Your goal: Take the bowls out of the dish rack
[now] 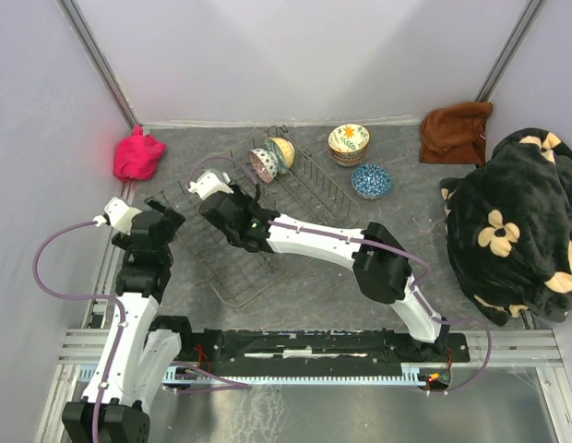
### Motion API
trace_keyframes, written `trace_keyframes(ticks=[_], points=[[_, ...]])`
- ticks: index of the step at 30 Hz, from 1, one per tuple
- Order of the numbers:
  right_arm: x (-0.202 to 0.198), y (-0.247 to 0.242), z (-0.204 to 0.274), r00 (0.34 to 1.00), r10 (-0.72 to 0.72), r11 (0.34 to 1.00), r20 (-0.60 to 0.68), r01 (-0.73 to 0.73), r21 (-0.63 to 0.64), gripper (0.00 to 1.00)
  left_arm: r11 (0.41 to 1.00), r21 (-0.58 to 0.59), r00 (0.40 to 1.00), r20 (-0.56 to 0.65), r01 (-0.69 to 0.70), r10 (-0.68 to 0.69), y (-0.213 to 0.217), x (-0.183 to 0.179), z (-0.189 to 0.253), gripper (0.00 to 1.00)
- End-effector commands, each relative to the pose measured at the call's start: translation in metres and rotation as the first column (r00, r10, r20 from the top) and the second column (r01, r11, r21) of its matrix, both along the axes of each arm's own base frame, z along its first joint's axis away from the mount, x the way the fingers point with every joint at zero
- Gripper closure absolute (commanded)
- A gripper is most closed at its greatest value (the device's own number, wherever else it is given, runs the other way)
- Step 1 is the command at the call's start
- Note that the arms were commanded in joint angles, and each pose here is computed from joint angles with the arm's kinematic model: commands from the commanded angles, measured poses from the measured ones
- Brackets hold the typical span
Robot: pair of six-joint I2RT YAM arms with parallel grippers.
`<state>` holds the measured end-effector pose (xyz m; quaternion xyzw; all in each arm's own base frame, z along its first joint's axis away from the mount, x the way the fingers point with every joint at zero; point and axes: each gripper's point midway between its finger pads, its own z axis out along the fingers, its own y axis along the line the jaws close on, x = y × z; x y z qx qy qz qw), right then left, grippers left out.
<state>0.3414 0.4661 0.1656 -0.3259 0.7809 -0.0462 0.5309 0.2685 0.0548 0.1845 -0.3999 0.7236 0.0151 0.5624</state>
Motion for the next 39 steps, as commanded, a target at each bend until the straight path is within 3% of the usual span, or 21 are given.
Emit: trace_keyframes(ticks=[1,6,11,22,33,39], points=[[0.029,-0.018,0.04,0.993,-0.103,0.992,0.06,0.098,0.079,0.38,1.0,-0.016,0.997,0.076,-0.026,0.027,0.002,0.002,0.022,0.01],[0.052,-0.032,0.045,0.992,-0.112,0.991,0.06,0.108,0.08,0.38,1.0,-0.018,0.996,0.091,0.0,0.001,-0.002,0.005,0.026,0.01],[0.045,-0.029,0.049,0.997,-0.071,0.992,0.03,0.067,0.107,0.38,1.0,-0.02,0.996,0.086,-0.018,0.019,0.001,0.004,0.026,0.01],[0.007,0.003,0.045,1.0,0.015,0.995,0.027,-0.018,0.097,0.38,0.987,-0.004,0.985,0.059,-0.159,0.159,0.022,-0.014,0.018,0.01],[-0.001,0.02,0.024,1.0,0.018,0.999,0.025,-0.02,0.045,0.38,0.937,0.016,0.936,0.066,-0.349,0.347,0.049,-0.049,0.018,0.01],[0.002,0.023,0.013,1.0,0.005,1.0,0.027,-0.005,0.013,0.38,0.924,0.02,0.922,0.085,-0.381,0.378,0.054,-0.056,0.02,0.01]])
